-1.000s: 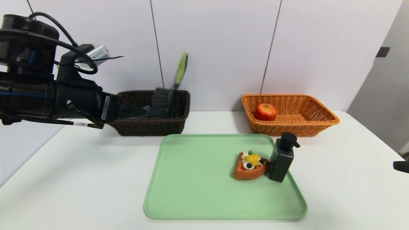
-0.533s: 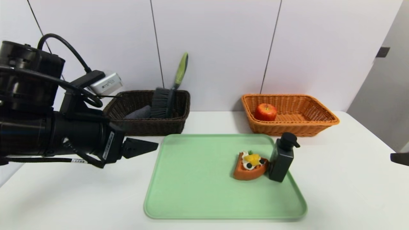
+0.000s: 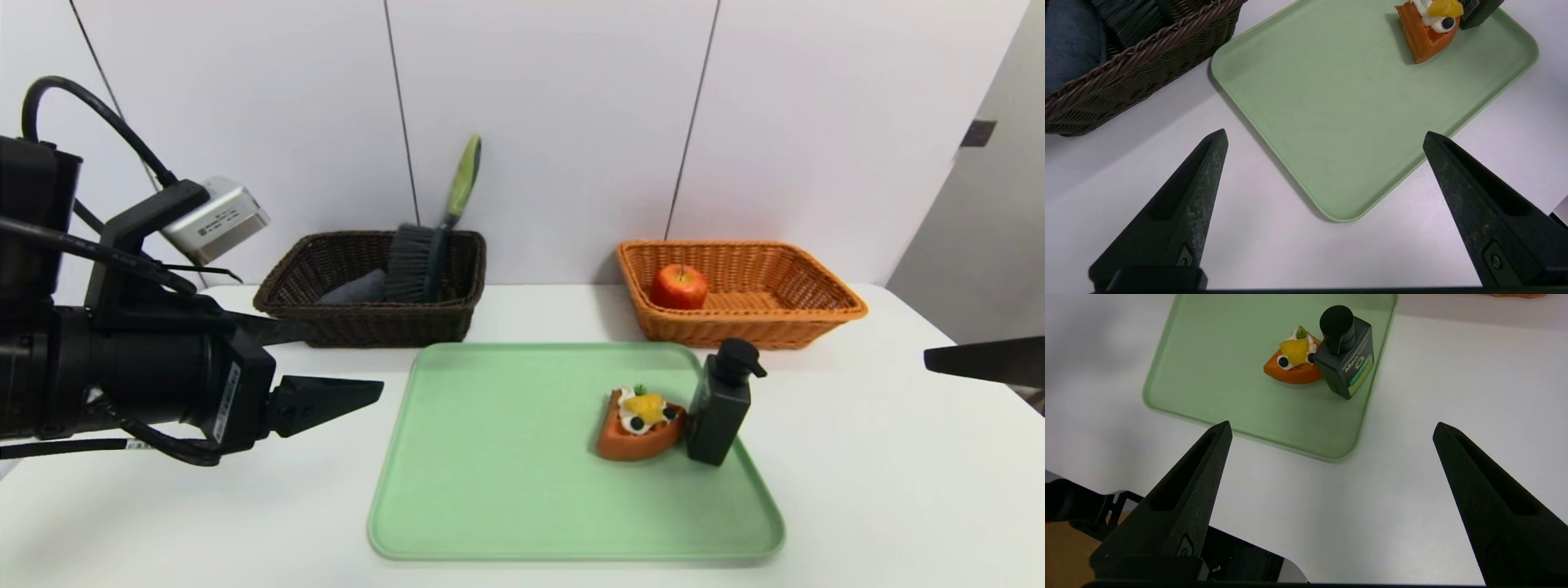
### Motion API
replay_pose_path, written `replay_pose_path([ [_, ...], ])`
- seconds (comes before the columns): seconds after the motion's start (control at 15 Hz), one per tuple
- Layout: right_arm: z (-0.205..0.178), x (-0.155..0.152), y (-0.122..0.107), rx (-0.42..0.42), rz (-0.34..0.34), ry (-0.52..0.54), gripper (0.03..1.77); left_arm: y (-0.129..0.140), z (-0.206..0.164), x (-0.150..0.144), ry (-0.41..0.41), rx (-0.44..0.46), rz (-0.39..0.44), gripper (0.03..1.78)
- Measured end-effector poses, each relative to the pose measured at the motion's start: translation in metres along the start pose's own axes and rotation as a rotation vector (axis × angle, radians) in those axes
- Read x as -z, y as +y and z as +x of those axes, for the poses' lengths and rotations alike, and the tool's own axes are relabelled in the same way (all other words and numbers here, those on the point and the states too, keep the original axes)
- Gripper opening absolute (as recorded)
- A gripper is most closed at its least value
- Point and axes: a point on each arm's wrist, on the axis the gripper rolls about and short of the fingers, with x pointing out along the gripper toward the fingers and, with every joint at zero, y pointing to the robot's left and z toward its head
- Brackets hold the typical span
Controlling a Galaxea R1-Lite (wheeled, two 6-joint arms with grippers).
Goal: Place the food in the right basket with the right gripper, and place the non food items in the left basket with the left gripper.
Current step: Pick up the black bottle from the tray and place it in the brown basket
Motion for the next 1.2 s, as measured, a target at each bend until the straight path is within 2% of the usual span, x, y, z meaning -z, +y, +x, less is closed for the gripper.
replay_pose_path([
  [0.27, 0.006, -0.002, 0.000, 0.010, 0.010, 0.014, 1.70, -0.017, 0.002, 0.004, 0.013, 0.080, 0.037, 1.69],
  [0.47, 0.007, 0.001, -0.003, 0.029, 0.024, 0.021, 1.70, -0.032, 0.019, 0.000, 0.012, 0.155, 0.074, 1.69],
  [0.73, 0.004, 0.006, -0.010, 0.074, 0.055, 0.016, 1.70, -0.042, 0.067, -0.021, -0.087, 0.200, 0.112, 1.69],
  [1.2, -0.006, 0.008, -0.018, 0.151, 0.098, -0.033, 1.70, -0.072, 0.159, -0.047, -0.176, 0.291, 0.164, 1.69],
])
